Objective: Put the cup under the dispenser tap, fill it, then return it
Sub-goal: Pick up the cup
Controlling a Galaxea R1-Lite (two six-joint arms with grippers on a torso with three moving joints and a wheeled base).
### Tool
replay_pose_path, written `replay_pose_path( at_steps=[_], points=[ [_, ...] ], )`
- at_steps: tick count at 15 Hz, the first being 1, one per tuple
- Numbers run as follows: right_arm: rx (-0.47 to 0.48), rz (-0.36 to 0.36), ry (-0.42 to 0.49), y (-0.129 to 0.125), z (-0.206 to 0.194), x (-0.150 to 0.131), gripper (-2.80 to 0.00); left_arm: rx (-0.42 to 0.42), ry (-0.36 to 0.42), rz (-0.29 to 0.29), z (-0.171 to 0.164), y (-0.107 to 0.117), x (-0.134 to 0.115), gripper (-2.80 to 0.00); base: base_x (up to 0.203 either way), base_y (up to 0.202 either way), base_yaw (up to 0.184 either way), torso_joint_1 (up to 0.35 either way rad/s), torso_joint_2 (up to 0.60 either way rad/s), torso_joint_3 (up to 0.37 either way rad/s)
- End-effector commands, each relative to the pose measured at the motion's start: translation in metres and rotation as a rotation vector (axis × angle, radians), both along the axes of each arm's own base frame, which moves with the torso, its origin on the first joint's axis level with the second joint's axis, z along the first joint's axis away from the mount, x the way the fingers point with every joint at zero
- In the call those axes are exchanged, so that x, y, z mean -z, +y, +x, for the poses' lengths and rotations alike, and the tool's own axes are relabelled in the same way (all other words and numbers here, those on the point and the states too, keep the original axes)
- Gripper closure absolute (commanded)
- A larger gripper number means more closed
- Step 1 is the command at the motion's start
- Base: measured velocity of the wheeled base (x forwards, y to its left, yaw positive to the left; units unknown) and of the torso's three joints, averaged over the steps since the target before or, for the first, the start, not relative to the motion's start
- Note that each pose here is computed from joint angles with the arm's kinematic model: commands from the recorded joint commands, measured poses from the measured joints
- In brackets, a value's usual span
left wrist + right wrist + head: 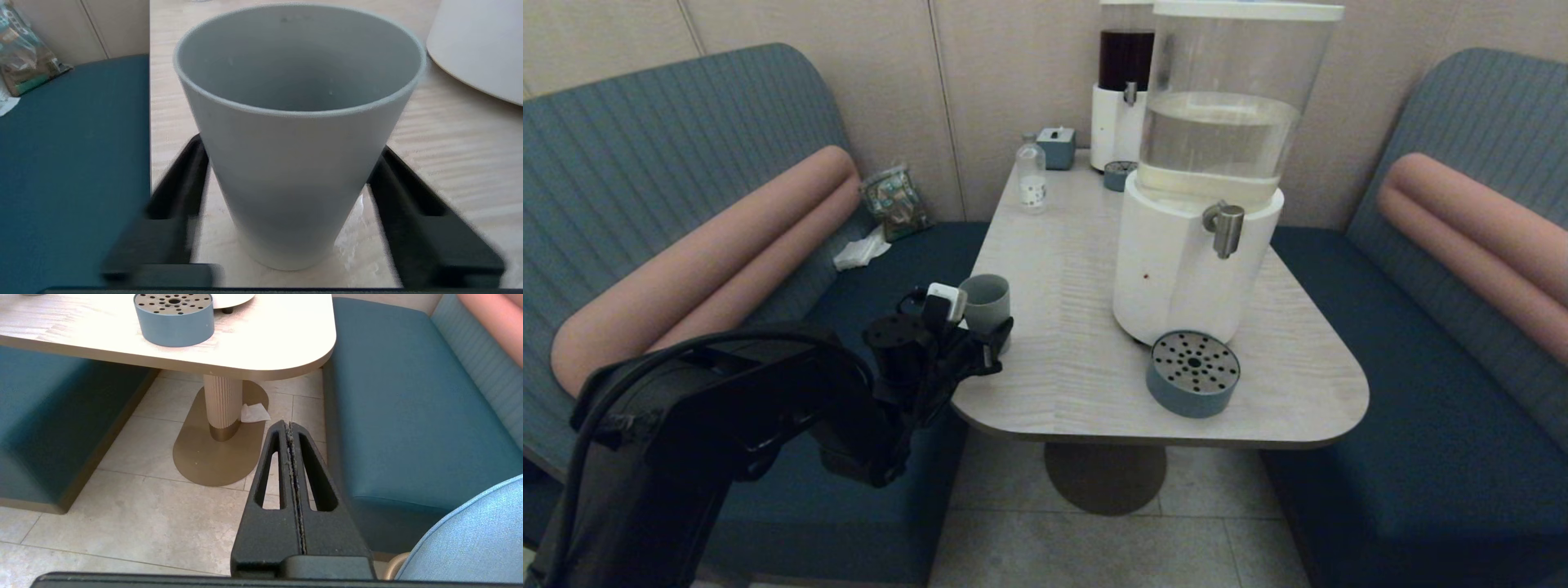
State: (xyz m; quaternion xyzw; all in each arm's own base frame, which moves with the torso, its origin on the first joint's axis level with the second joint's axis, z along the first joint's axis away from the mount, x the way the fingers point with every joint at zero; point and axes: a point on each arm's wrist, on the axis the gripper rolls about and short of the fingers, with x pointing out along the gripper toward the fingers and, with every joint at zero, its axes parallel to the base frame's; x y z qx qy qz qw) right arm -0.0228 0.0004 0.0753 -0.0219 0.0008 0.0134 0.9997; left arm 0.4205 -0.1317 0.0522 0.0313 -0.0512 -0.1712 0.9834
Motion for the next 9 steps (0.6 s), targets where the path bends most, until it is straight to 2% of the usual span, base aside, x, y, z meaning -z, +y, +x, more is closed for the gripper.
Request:
replay_pose_path(
  at_steps=[1,3,7,9],
  points=[
    [-0.001,-0.001,-0.004,0.000,0.000,0.000,0.00,-0.001,-0.010,0.009,-0.001,0.000,0.000,0.00,0.000,0.000,0.000,0.000,0.00,0.000],
    [-0.001,-0.001,-0.004,0.000,0.000,0.000,0.00,0.000,-0.009,0.012,-0.005,0.001,-0.001,0.00,0.000,0.000,0.000,0.000,0.00,0.000],
    [-0.001,-0.001,-0.004,0.000,0.000,0.000,0.00,0.028,-0.063,-0.005,-0.033,-0.002,-0.037,0.00,0.000,0.000,0.000,0.000,0.00,0.000],
    [-0.001,-0.001,-0.004,0.000,0.000,0.000,0.00,0.062,-0.045,0.000,-0.054,-0.009,-0.041,0.00,0.000,0.000,0.000,0.000,0.00,0.000]
  ],
)
